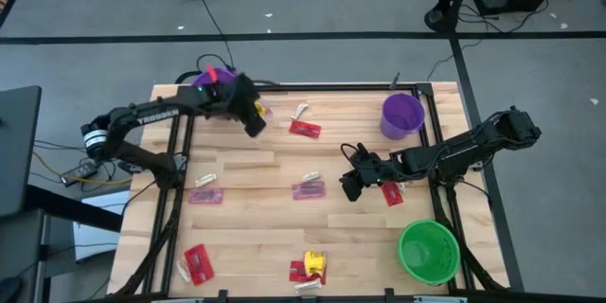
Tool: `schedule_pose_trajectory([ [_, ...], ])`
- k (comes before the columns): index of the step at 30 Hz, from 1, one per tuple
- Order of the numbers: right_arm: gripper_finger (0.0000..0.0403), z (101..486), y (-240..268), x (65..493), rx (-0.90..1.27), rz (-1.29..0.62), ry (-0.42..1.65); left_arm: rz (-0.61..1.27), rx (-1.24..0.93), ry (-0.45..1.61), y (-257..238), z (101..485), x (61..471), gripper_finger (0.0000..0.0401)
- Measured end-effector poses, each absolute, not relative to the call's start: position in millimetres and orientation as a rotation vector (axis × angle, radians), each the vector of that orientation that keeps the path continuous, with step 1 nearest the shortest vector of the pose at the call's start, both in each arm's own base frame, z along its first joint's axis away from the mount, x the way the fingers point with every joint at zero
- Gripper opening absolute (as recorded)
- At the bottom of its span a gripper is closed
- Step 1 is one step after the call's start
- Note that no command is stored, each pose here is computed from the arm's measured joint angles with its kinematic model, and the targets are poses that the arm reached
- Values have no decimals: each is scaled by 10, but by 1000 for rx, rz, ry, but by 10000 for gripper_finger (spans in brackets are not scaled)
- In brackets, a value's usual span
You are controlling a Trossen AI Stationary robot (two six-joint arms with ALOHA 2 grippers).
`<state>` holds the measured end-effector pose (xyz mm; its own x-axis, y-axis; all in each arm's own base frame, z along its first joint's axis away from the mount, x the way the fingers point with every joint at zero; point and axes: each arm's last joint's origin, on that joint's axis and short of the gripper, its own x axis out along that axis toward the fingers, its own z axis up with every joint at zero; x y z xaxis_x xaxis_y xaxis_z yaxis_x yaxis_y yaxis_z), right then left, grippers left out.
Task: Sort candy by brand, put in halloween buckets
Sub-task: Put the yellow candy into the left purple bucket
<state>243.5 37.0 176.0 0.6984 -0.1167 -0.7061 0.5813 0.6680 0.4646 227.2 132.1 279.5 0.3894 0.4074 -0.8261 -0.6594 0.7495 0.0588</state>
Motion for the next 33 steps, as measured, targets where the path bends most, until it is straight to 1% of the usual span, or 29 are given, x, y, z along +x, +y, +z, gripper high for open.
schedule_pose_trajectory([
  [6,116,1760,374,2434,753,-435,693,862,-404,935,1714,2782,1998,27],
  [13,116,1760,374,2434,752,-436,693,1023,-511,894,1995,2790,1704,27],
  [23,116,1761,363,2434,739,-463,675,1117,-610,962,2098,2745,1437,27],
  [28,116,1764,353,2434,725,-491,654,1119,-605,978,2118,2741,1395,29],
  [33,116,1765,352,2434,724,-492,653,1108,-619,987,2061,2774,1362,41],
])
